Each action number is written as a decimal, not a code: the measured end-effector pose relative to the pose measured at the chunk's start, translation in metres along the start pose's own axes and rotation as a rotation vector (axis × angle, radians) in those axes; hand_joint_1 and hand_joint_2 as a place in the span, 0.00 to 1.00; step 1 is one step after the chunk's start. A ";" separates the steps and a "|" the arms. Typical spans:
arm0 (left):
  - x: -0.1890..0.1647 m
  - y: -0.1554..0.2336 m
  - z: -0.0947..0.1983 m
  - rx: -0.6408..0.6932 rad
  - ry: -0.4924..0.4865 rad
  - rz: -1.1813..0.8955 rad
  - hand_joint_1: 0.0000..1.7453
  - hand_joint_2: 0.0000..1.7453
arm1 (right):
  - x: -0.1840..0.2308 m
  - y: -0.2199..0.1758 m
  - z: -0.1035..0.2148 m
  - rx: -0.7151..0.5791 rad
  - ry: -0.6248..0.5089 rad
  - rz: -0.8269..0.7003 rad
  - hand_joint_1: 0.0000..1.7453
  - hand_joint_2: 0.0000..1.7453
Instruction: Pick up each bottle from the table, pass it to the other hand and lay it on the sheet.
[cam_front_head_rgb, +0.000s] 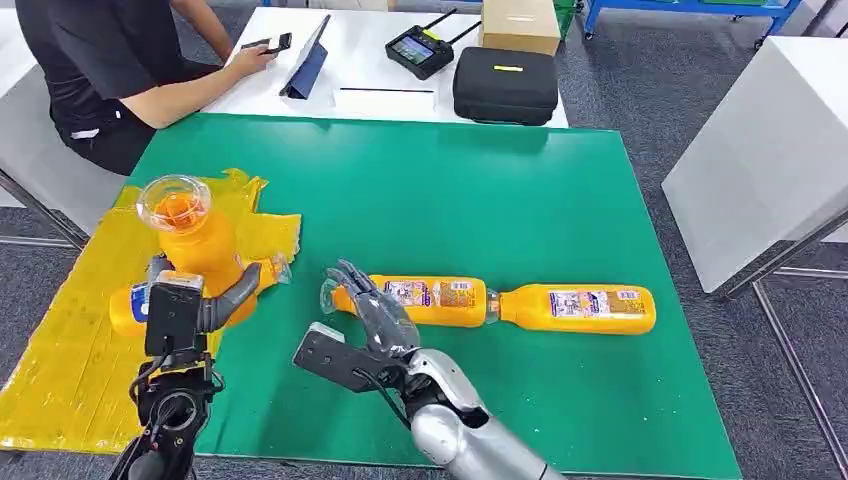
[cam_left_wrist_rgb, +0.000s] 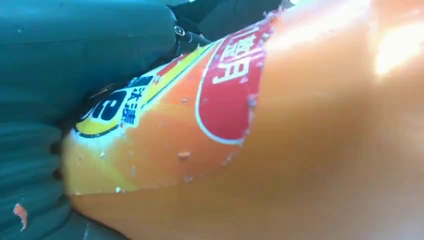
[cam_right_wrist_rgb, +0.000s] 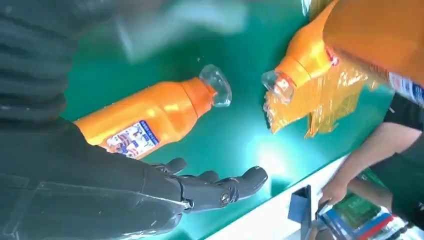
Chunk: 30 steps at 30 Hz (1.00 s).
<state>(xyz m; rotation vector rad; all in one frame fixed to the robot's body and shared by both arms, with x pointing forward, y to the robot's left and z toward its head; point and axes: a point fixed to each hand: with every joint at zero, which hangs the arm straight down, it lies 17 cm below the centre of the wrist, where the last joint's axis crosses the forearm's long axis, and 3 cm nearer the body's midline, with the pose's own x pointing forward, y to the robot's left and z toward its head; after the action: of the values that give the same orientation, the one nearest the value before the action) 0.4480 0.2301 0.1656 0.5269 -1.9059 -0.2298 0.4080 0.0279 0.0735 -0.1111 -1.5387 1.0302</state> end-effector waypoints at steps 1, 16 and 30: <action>-0.002 0.003 -0.001 0.013 -0.006 -0.067 1.00 1.00 | -0.001 -0.003 0.001 -0.008 -0.002 0.004 0.00 0.00; -0.099 0.019 -0.044 -0.138 -0.116 -1.194 1.00 1.00 | -0.056 -0.053 0.030 -0.058 -0.012 0.023 0.00 0.00; -0.137 0.008 -0.044 -0.257 -0.065 -1.312 0.00 0.00 | -0.071 -0.054 0.030 -0.043 0.003 0.042 0.00 0.00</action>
<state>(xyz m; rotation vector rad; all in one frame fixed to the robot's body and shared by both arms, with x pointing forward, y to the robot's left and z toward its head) 0.5288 0.3045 0.0719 1.5264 -1.2820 -1.3067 0.4282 -0.0627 0.0588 -0.1755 -1.5618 1.0299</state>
